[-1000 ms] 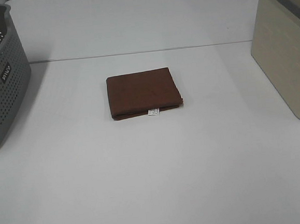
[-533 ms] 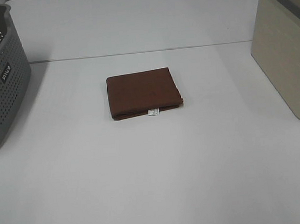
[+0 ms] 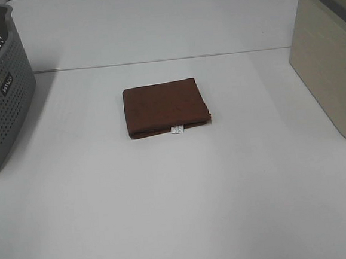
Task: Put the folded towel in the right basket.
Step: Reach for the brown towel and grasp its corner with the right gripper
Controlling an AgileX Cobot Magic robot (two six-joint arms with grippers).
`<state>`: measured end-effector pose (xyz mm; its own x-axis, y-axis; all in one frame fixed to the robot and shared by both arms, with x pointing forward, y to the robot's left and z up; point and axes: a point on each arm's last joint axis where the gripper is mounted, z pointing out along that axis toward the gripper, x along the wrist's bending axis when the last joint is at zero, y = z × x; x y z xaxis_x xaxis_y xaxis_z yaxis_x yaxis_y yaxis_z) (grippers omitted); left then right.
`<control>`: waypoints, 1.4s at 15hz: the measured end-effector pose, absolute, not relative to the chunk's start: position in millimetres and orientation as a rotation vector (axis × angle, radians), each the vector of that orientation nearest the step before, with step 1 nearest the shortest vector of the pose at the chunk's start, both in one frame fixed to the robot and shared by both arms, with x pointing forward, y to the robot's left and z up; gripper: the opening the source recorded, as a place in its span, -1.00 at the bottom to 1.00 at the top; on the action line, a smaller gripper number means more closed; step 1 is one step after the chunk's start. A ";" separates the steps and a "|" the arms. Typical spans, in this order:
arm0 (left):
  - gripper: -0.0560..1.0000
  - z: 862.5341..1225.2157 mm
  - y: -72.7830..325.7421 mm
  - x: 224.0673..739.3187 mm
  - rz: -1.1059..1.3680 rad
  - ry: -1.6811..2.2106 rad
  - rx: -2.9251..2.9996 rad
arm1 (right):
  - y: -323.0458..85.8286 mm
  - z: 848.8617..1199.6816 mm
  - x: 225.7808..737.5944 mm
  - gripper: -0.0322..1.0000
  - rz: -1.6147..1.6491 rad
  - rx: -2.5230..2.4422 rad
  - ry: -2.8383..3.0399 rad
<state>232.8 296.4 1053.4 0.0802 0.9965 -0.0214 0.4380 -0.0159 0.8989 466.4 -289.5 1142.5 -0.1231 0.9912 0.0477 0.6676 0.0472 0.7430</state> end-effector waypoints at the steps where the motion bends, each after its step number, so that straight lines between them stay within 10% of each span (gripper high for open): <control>1: 0.95 1053.4 296.4 232.8 0.894 1.468 1.570 | -288.8 1143.7 486.9 0.32 0.855 1.681 1.873; 7: 0.95 1053.4 296.4 232.8 0.894 1.468 1.570 | -269.0 1109.2 609.7 0.32 0.860 1.800 2.064; 14: 0.95 1053.4 296.4 232.8 0.894 1.468 1.570 | -168.0 1027.9 670.8 0.32 0.796 1.685 2.399; 21: 0.95 1053.4 296.4 232.8 0.894 1.468 1.570 | -149.6 970.3 707.3 0.56 0.709 1.811 2.598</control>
<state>232.8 296.4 1053.4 0.0802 0.9965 -0.0214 0.4380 -0.0159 0.8989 707.3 -149.6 970.3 -0.3736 0.8682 0.3265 0.9137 0.2837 0.2910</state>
